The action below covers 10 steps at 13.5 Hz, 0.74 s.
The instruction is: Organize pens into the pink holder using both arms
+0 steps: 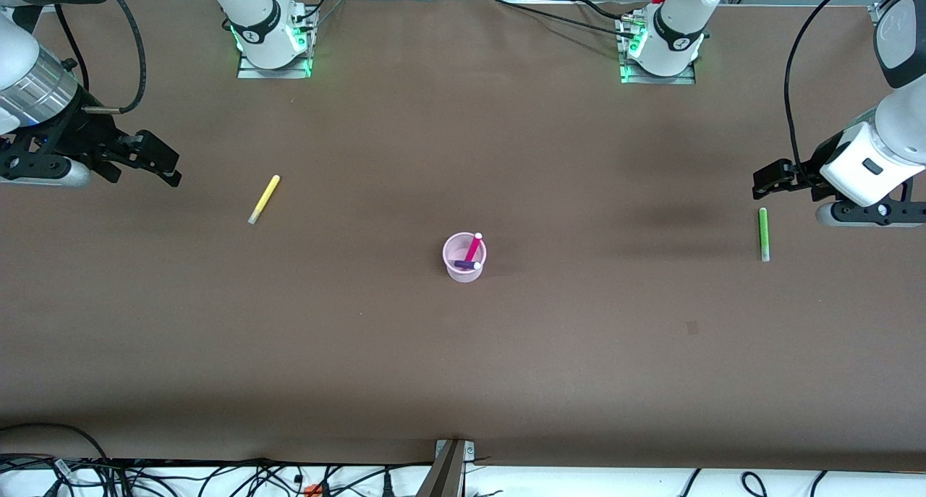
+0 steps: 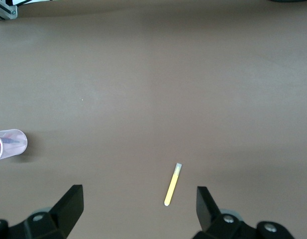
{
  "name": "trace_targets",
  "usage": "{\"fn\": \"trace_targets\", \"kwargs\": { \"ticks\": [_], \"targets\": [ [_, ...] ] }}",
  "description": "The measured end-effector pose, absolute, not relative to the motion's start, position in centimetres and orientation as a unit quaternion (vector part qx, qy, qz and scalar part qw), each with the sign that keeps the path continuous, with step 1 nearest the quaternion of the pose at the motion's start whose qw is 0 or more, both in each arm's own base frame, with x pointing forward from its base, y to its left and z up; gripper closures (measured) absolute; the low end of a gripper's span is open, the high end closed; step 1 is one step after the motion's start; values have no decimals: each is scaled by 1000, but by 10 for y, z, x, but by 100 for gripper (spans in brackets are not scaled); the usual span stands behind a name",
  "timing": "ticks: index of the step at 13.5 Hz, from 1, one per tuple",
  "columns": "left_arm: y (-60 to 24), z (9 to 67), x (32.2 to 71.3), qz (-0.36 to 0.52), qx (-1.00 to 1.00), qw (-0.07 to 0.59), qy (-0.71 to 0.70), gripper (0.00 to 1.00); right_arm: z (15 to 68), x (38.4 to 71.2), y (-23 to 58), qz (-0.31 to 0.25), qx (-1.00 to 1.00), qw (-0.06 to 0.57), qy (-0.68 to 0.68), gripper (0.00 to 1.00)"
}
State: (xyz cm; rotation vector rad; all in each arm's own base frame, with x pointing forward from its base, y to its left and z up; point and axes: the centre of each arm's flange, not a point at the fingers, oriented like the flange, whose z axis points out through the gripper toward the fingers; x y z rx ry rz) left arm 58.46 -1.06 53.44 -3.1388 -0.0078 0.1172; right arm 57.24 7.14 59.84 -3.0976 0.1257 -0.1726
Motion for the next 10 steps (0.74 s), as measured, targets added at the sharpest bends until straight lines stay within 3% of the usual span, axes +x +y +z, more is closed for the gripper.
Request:
{"fn": "trace_targets", "kwargs": {
  "ticks": [10],
  "targets": [
    [-10,535,585,35,-999,-7,-5,0,598,572,71,-55,-997,18,41,0]
  ]
}}
